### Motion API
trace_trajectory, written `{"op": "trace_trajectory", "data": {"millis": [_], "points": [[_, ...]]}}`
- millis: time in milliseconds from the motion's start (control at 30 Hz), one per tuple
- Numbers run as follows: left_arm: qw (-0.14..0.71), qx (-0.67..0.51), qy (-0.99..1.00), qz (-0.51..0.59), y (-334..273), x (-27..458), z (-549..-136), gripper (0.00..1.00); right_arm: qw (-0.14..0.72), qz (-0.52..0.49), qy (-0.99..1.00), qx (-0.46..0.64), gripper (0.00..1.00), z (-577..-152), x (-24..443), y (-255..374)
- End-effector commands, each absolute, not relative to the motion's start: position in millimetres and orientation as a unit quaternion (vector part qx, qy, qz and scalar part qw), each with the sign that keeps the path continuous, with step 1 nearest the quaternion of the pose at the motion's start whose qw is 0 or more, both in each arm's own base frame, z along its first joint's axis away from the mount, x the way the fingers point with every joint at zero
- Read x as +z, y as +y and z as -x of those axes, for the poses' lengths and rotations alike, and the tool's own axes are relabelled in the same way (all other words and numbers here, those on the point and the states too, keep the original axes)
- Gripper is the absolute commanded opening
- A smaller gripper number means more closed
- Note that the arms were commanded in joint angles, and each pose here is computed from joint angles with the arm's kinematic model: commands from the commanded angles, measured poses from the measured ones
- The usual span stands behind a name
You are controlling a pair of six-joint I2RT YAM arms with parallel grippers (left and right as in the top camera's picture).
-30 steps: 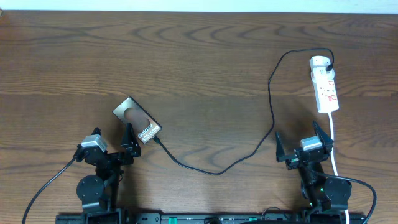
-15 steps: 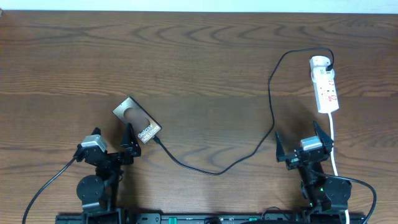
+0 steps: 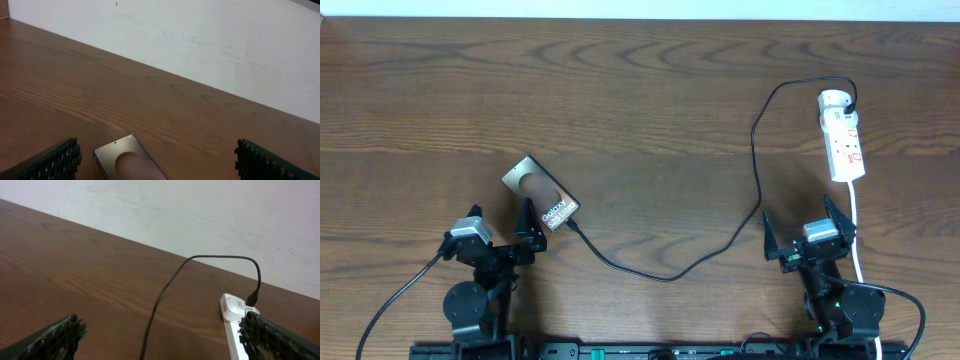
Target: Plug charger to phone and switch on socket
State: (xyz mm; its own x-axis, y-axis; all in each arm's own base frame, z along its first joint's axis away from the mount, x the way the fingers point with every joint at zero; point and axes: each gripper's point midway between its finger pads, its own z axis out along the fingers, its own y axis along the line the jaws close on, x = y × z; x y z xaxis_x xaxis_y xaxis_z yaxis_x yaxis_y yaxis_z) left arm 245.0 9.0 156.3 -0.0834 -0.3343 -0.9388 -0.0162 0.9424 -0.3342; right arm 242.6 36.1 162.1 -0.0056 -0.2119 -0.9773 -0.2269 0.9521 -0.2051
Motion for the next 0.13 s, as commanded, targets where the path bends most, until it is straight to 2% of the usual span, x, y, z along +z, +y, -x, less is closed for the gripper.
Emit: {"op": "trace_trajectory", "data": {"millis": [0, 100], "points": [[0.648, -0.120, 0.742, 0.122, 8.3, 142.1, -243.8, 0.98, 0.688, 0.155, 0.709, 0.002, 0.99, -242.4, 161.4, 35.9], [0.648, -0.120, 0.742, 0.122, 8.3, 142.1, -243.8, 0.98, 0.688, 0.155, 0.709, 0.002, 0.99, -242.4, 161.4, 35.9]]}}
